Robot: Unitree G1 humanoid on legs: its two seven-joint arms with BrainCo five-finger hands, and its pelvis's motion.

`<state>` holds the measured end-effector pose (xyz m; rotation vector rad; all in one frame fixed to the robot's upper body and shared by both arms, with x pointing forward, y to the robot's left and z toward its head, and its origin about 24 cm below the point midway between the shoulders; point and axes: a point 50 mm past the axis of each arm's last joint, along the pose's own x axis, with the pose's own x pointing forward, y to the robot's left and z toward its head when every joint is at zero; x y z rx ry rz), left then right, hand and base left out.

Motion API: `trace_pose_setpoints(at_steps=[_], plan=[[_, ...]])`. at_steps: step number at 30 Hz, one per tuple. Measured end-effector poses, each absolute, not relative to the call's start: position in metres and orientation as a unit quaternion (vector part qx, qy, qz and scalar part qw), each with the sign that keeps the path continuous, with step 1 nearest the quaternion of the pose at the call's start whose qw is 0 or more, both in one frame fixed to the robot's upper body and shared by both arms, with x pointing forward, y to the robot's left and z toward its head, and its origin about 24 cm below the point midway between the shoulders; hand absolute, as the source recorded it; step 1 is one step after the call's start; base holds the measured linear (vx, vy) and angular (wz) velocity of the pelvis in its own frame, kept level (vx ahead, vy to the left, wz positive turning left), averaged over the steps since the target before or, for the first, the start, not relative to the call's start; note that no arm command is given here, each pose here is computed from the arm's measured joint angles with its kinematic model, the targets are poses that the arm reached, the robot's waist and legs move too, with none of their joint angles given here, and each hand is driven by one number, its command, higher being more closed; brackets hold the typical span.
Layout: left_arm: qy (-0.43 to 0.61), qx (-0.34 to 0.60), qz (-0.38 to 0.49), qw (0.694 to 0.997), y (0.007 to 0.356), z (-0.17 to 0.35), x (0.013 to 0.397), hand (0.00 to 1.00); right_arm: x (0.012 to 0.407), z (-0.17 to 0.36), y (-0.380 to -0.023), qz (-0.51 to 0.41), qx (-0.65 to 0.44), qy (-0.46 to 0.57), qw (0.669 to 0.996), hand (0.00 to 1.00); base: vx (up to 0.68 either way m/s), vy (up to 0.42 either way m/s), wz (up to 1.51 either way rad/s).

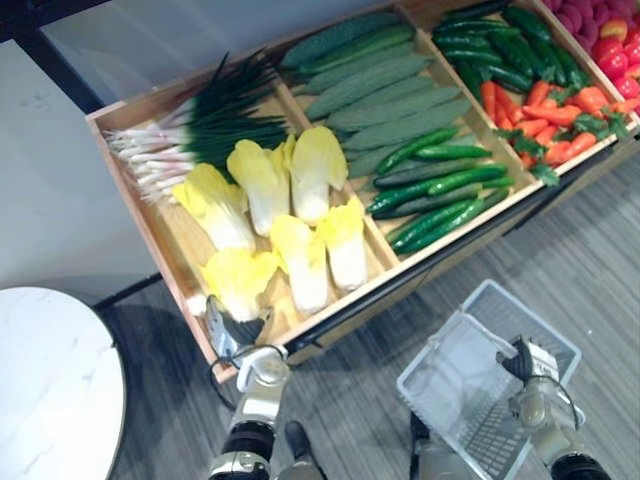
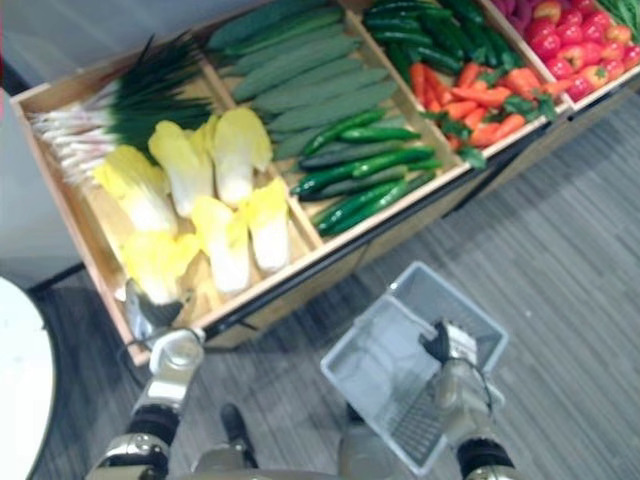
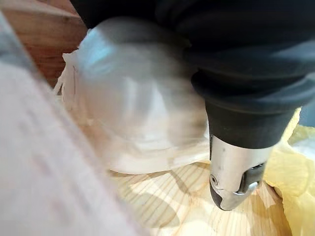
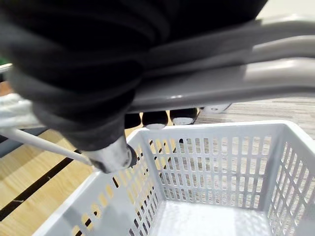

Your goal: Pick vegetable in the basket

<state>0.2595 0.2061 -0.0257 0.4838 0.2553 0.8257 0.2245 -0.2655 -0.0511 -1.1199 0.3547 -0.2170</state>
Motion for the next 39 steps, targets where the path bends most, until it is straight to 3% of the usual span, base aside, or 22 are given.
trace_pose_setpoints(at_steps=[1, 2, 23, 39], plan=[[0.123, 0.232, 0.397, 0.880, 0.206, -0.026, 0.260, 0.00, 0.225, -0.051, -0.265, -0.101, -0.528, 0.166, 0.827, 1.00, 0.00, 0.000, 0.00], [0.125, 0.233, 0.397, 0.879, 0.206, -0.027, 0.261, 1.00, 0.225, -0.051, -0.264, -0.096, -0.529, 0.162, 0.827, 1.00, 0.00, 0.000, 0.00], [0.129, 0.203, 0.402, 0.883, 0.210, -0.026, 0.269, 1.00, 0.228, -0.053, -0.259, -0.070, -0.540, 0.157, 0.824, 1.00, 0.00, 0.000, 0.00], [0.097, 0.166, 0.357, 0.914, 0.192, -0.016, 0.255, 1.00, 0.219, -0.059, -0.266, -0.092, -0.530, 0.188, 0.821, 1.00, -0.01, -0.003, 0.08]])
